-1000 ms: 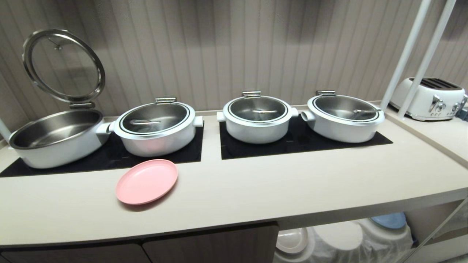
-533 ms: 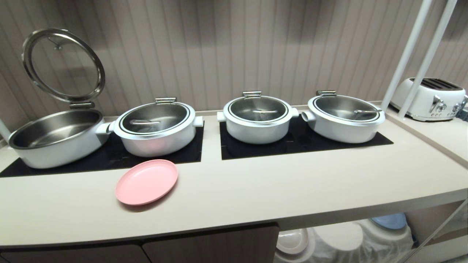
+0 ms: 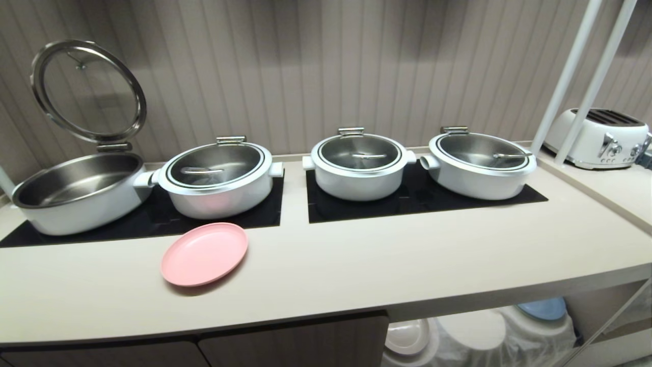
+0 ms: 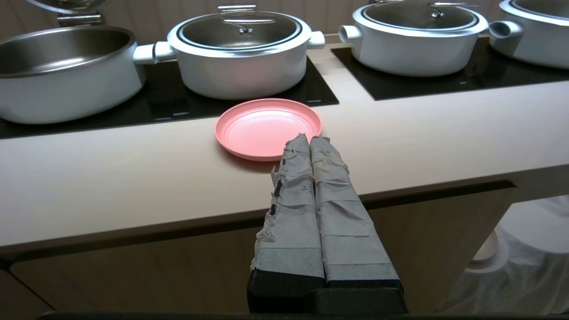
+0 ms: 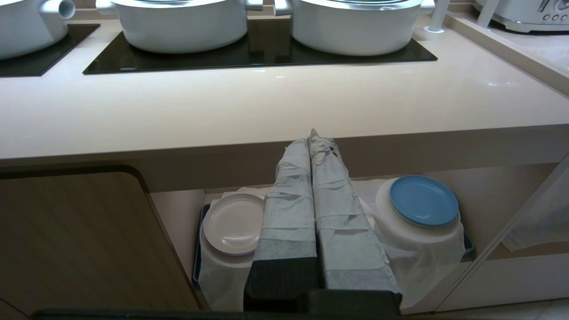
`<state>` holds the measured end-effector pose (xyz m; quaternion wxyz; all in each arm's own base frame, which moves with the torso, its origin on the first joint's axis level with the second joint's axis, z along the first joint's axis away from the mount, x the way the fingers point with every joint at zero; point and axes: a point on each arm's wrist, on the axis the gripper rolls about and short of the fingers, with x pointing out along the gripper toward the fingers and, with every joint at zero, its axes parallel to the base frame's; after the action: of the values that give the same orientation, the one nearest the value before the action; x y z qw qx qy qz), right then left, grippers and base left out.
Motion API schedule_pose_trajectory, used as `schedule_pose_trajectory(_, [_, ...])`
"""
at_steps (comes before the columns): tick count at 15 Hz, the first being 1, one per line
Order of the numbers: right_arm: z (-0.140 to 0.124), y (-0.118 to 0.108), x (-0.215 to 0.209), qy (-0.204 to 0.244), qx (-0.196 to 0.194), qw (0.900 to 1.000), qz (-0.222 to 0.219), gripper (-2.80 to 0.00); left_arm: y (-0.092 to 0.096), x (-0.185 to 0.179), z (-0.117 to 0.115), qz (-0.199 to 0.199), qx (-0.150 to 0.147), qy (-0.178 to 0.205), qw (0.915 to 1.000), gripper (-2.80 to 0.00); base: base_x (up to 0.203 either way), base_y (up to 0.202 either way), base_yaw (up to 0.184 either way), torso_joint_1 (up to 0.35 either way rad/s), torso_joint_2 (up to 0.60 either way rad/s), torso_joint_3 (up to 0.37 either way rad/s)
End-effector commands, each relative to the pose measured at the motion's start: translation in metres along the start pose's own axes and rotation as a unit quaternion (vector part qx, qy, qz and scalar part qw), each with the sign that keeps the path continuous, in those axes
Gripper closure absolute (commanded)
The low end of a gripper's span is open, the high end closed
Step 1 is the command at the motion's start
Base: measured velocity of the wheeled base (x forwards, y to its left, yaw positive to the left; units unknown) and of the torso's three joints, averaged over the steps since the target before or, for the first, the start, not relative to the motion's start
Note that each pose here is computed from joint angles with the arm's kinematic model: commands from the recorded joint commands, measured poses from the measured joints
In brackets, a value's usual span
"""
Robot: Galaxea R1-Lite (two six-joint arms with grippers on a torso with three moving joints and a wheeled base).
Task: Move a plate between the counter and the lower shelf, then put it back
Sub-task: Pick up the plate
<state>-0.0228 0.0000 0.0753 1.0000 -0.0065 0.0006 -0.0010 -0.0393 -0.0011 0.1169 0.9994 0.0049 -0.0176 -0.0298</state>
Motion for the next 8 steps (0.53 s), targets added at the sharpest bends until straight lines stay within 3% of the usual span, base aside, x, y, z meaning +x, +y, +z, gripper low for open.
schedule_pose_trajectory(1, [0.0,0.0,0.0,0.0,0.0,1.0,0.0,0.0,0.001,0.004,0.029,0.0,-0.005,0.021,0.9998,0.0,0.0,0.0,0.0,0.0,0.0,0.0])
schedule_pose_trajectory(8, [0.0,0.0,0.0,0.0,0.0,1.0,0.0,0.0,0.005,0.06,0.14,0.007,-0.046,0.102,0.9936,0.0,0.0,0.0,0.0,0.0,0.0,0.0])
